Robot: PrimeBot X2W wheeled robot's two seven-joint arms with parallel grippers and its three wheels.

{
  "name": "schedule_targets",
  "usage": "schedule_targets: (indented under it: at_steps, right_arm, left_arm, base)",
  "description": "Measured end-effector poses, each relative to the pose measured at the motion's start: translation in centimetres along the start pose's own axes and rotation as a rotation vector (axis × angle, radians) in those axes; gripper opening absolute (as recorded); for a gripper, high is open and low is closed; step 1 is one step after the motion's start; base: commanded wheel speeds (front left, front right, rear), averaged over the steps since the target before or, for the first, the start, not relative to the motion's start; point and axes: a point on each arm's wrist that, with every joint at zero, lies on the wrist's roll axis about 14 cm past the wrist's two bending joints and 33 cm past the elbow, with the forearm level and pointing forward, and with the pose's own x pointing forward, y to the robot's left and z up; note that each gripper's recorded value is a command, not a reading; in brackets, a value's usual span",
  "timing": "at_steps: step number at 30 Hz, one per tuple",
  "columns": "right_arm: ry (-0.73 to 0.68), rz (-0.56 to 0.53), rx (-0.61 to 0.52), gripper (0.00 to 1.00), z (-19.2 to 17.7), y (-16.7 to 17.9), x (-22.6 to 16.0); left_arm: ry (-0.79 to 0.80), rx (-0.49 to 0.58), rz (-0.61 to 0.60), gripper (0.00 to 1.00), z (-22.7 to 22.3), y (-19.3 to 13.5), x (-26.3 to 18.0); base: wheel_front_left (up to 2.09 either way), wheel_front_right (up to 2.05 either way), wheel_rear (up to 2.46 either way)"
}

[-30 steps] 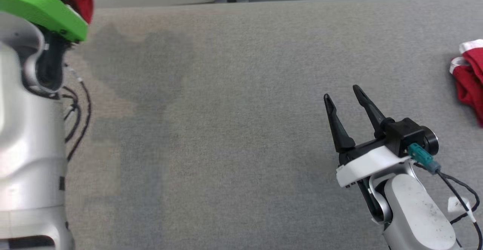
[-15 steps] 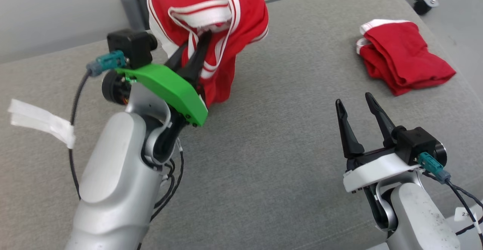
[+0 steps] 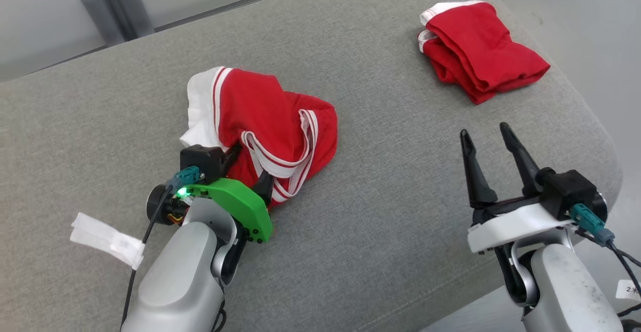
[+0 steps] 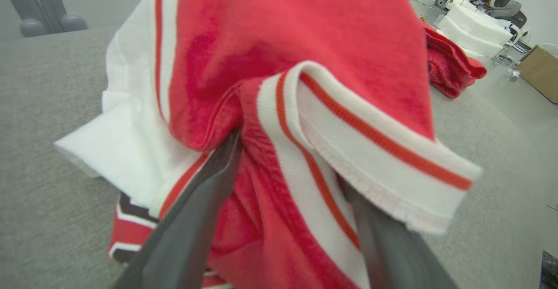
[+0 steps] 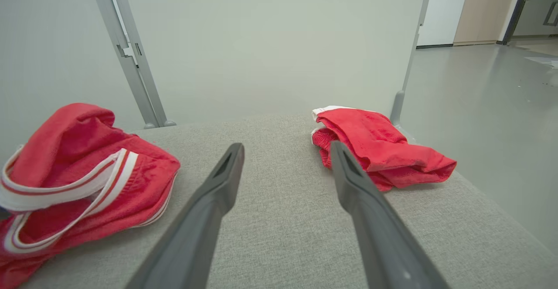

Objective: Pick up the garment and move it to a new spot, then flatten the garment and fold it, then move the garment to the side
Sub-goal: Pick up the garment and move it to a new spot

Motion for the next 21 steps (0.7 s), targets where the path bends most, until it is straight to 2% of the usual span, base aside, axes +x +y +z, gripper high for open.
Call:
schedule_targets:
  at_steps: [9, 18, 21]
  right_arm:
    - [0.0, 0.013, -0.04, 1.0, -0.2, -0.7, 0.7]
    - [-0.02, 0.095, 0.002, 1.0, -0.2, 2.3, 1.6]
    - [-0.029, 0.127, 0.018, 1.0, 0.0, 3.6, 1.8]
  left_arm:
    - [-0.162, -0.082, 0.095, 1.0, 1.4, 2.7, -3.3]
    - [-0.38, -0.104, 0.306, 1.0, 5.8, 8.1, -11.0]
    - [-0.423, -0.117, 0.377, 1.0, 5.9, 9.4, -14.1]
  base:
    - [0.0, 0.0, 0.0]
    - [0.0, 0.0, 0.0]
    - [0.0, 0.0, 0.0]
